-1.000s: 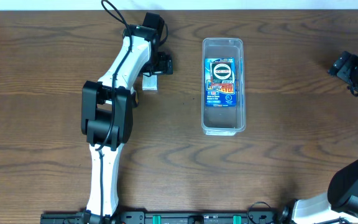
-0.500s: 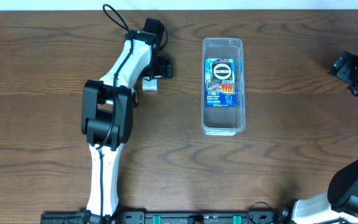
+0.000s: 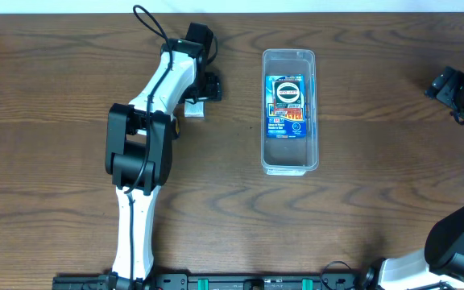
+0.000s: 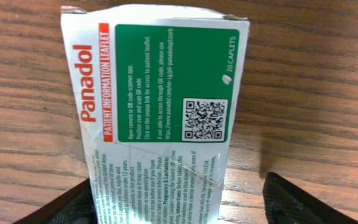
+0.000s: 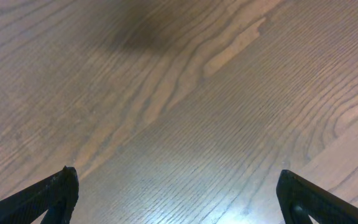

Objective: Pack container
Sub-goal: 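Lower the left gripper over the Panadol box and grasp it, then lift the Panadol box and carry it over the container, then lower the Panadol box upright into the container's front end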

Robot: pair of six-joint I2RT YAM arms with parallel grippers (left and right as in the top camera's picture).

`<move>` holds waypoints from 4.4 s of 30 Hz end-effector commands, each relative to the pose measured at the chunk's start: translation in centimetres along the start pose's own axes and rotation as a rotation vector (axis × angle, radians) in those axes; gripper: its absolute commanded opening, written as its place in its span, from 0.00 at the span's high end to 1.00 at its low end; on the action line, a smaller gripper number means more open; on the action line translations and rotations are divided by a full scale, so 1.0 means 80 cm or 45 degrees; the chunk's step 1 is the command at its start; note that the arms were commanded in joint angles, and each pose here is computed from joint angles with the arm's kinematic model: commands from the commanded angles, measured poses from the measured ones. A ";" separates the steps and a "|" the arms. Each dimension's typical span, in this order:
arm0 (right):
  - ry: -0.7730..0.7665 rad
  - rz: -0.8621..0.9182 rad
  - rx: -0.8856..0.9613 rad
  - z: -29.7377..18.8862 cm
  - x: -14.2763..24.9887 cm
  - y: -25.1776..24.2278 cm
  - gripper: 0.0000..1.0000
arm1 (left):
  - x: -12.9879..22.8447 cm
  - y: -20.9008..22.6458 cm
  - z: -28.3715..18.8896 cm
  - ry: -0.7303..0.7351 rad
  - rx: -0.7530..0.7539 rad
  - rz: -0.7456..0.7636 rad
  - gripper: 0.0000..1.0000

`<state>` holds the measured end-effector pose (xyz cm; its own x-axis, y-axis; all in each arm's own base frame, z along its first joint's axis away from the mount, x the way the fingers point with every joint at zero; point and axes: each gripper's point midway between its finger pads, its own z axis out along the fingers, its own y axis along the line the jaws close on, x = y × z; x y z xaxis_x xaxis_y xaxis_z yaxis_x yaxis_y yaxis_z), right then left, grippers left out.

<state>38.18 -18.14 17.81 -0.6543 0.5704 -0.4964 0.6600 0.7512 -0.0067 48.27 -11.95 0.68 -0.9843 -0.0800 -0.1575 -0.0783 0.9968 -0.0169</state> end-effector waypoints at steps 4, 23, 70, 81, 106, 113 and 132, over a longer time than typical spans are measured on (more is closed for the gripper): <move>0.014 -0.011 0.018 0.006 0.002 -0.005 0.01 | 0.002 0.007 0.009 0.017 -0.014 -0.012 0.27; 0.014 -0.011 0.018 0.006 0.002 -0.005 0.01 | 0.001 0.007 0.009 0.011 -0.013 -0.012 0.44; 0.014 -0.011 0.018 0.006 0.002 -0.005 0.01 | 0.165 -0.166 -0.359 -0.273 0.460 0.344 0.55; 0.014 -0.011 0.018 0.006 0.002 -0.005 0.01 | 0.229 -0.238 -0.273 -0.066 0.411 0.363 0.55; 0.014 -0.011 0.018 0.006 0.002 -0.005 0.01 | 0.190 -0.272 -0.131 -0.078 0.237 0.278 0.55; 0.014 -0.011 0.017 0.006 0.003 -0.005 0.01 | 0.191 -0.274 -0.130 -0.070 0.243 0.179 0.55; 0.014 -0.011 0.018 0.006 0.002 -0.005 0.01 | 0.195 -0.279 -0.100 -0.046 0.215 0.274 0.54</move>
<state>38.19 -18.14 17.82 -0.6544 0.5701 -0.4968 0.6598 0.7514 -0.0068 33.29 -35.59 6.90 -0.9739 0.1015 -0.2029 0.1364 0.9766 -0.1661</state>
